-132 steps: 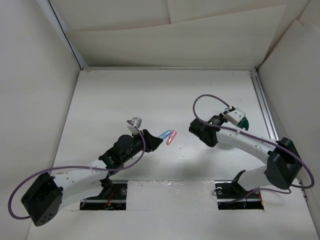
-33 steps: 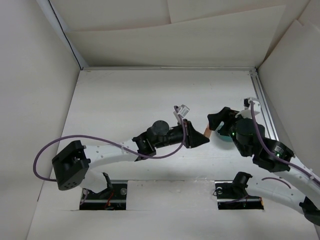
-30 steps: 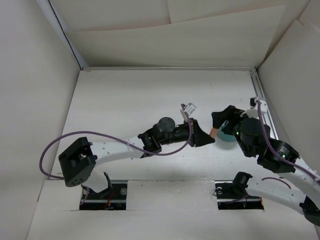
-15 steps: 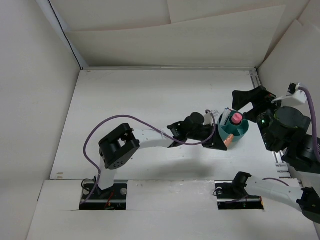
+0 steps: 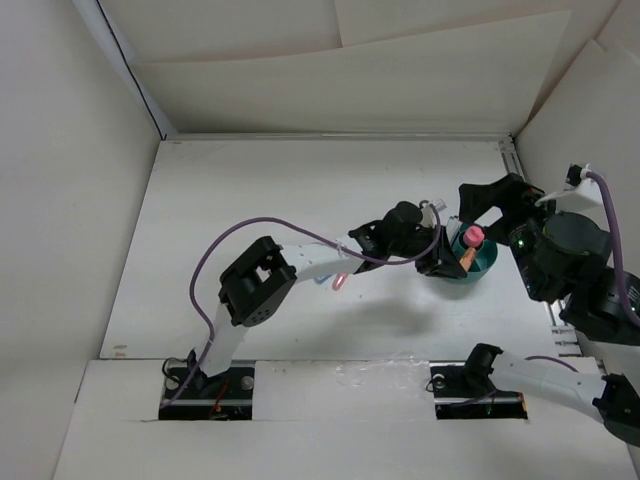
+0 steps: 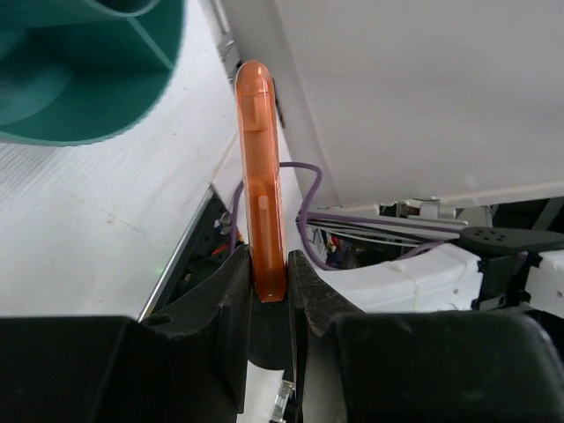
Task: Sort the stationery into containers
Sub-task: Place the stationery in the storage box.
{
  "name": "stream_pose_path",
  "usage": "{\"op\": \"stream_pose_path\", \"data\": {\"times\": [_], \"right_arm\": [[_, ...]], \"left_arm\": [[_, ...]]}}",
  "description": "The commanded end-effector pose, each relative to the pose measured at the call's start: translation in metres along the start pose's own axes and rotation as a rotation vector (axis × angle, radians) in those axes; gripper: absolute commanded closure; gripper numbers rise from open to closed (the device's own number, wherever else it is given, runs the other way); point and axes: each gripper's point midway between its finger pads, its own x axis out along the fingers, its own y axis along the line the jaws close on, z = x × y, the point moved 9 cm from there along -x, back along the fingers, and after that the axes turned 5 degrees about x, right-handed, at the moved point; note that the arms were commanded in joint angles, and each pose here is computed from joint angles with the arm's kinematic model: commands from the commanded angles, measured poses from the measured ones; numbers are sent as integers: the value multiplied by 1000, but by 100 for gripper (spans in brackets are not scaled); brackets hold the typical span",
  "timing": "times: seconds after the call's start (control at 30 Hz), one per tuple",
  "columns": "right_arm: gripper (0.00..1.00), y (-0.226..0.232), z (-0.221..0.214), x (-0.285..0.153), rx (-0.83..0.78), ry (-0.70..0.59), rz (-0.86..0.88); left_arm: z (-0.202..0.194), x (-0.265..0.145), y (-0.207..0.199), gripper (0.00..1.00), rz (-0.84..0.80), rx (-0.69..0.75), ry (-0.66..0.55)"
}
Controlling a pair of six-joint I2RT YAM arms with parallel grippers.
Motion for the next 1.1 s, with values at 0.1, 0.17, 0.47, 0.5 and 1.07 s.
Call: {"op": "stream_pose_path", "data": {"times": [0.1,0.17,0.47,0.5,1.07], "right_arm": [[0,-8,11,-10,32,-29,30],[0,-12,16,-15,49,-39,39],[0,-11,8,-13,44,-20,59],[0,-11,5,-12,37,-10,62],[0,-15,8,-17,61,-21,95]], "left_arm": [[2,2,-3,100,41,-43,31],[1,-1,-3,100,65,-48,32],[7,-1,-4,99,116,-93,47],[7,-2,-6,99,125,-99,52],[23,5,0,96,195,-124,72]]}}
